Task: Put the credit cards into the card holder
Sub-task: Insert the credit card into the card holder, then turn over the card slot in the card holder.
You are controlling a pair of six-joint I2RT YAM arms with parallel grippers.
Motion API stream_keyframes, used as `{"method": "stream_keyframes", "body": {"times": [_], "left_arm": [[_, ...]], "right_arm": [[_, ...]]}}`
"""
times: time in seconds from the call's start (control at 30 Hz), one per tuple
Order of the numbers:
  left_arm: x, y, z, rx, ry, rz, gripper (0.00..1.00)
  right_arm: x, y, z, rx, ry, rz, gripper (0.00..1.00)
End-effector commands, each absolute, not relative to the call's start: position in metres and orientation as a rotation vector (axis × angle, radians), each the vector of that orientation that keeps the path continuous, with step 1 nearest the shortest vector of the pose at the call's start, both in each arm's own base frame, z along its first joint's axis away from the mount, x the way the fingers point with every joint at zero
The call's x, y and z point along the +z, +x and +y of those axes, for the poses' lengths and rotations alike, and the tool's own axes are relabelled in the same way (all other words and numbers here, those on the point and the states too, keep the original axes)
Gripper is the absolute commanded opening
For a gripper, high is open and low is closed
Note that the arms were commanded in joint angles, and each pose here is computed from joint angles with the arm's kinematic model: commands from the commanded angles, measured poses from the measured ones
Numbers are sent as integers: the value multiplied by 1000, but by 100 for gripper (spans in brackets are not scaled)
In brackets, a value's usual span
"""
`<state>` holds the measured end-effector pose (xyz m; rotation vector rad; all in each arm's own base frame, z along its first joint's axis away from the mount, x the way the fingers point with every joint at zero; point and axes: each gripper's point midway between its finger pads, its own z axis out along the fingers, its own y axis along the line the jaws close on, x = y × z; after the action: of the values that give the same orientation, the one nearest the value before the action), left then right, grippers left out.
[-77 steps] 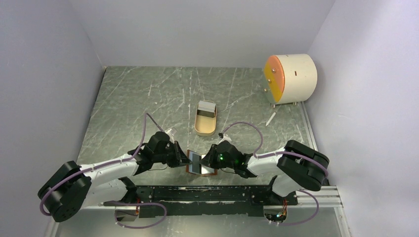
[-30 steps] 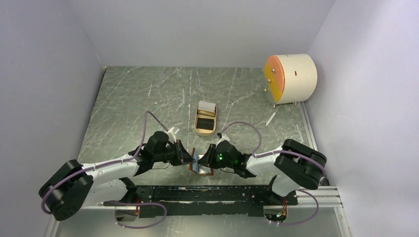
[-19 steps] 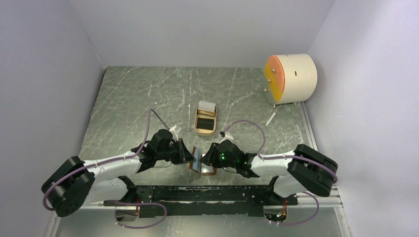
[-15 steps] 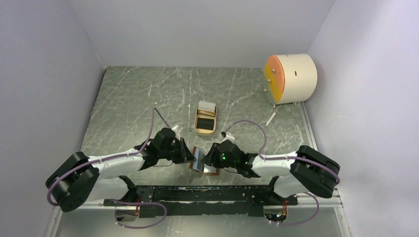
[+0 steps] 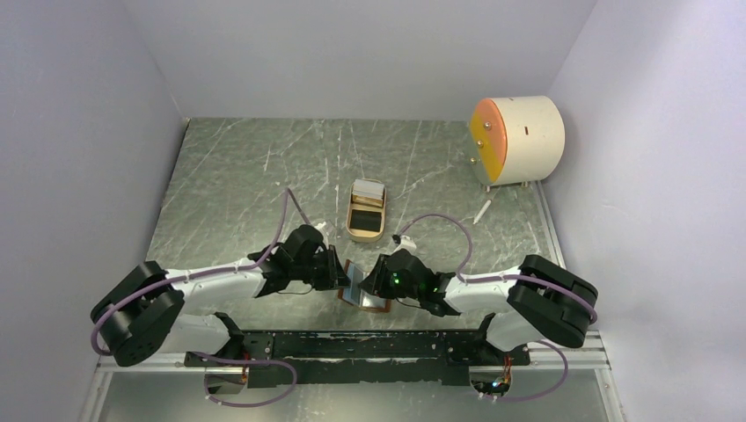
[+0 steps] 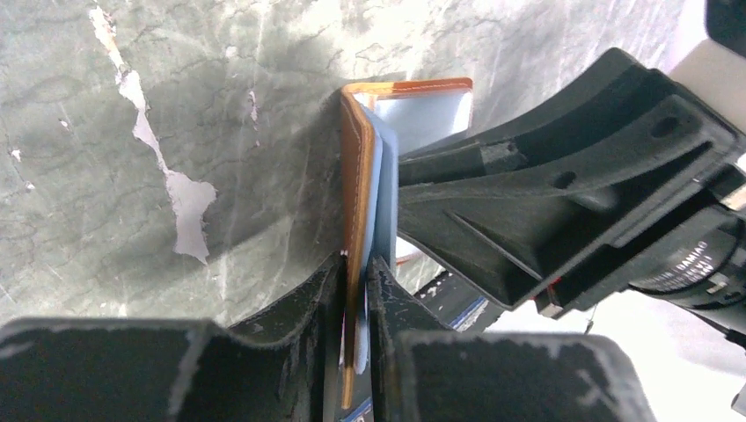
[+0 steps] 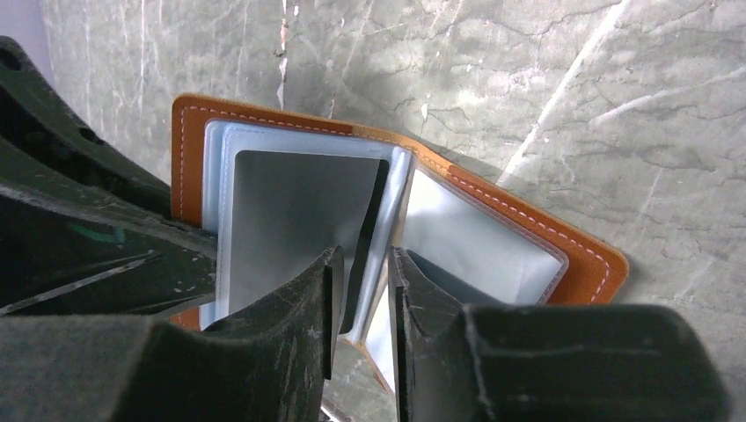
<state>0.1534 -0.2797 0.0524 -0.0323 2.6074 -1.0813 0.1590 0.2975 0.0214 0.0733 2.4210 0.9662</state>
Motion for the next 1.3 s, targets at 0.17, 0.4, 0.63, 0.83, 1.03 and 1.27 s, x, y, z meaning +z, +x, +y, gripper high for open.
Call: {"method": "stream_keyframes", "body": {"times": [0.17,0.4,0.63,0.83,1.03,1.27], "left_arm": [[72,160,-288,-1038,-7,2600,9],[64,154,-249,-715,-94,2739,9],[82,154,-271,-840,-16,2710,9],[85,149,-308,-1150,69,2630,9],[55,150,-299,-1012,37,2723,9],[48,148,-279,-882,-38,2766,9]], "right_arm": [[17,157,292,880,15,2456,30],[26,159,279,793,-44,2443,26],[3,155,289,816,-74,2487,22],[-5,154,290,813,-74,2502,22],[-6,154,285,784,-60,2505,23],[22,164,265,707,-42,2448,32]]}}
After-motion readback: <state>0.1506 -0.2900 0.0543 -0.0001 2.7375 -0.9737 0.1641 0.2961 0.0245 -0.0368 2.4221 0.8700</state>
